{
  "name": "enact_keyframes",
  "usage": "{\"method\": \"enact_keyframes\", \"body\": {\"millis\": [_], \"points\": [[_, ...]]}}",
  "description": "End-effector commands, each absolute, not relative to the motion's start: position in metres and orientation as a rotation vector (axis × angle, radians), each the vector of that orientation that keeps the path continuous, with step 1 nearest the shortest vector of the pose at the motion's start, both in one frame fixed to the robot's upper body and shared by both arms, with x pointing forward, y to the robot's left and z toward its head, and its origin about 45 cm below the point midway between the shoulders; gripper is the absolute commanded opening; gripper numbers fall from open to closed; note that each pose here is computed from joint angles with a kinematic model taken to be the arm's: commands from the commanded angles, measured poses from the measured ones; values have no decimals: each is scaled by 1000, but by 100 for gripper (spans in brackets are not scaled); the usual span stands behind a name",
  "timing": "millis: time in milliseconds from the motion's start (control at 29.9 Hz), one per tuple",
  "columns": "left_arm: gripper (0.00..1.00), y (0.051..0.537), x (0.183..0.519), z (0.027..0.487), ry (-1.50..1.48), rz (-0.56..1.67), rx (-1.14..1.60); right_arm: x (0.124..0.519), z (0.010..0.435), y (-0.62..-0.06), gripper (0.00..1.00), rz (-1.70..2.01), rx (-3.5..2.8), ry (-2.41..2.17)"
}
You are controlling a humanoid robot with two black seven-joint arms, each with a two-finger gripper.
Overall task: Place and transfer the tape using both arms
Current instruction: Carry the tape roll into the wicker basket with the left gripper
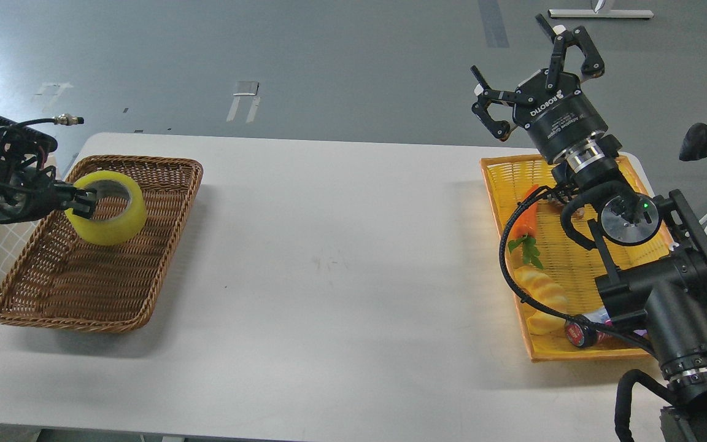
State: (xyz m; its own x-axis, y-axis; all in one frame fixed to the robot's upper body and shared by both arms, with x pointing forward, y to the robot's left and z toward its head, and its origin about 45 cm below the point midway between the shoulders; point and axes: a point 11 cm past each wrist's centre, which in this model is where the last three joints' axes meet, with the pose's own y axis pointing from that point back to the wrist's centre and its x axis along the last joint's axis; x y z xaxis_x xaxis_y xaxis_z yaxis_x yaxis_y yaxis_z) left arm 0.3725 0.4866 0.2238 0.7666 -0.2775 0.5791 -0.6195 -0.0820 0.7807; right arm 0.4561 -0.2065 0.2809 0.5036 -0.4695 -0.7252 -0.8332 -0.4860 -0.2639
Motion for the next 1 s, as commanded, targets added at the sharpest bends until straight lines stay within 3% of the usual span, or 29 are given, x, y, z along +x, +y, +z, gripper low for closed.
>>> {"method": "enact_keyframes", "body": {"millis": [0,334,969], "points": [[0,491,368,216,-685,343,1667,456,280,-207,100,779,-2140,1064],[0,504,351,191,-619,358,1672,456,280,-207,100,780,-2140,1065],[0,493,355,174,-591,391,1627,455,278,-207,100,783,-2139,1067]]}}
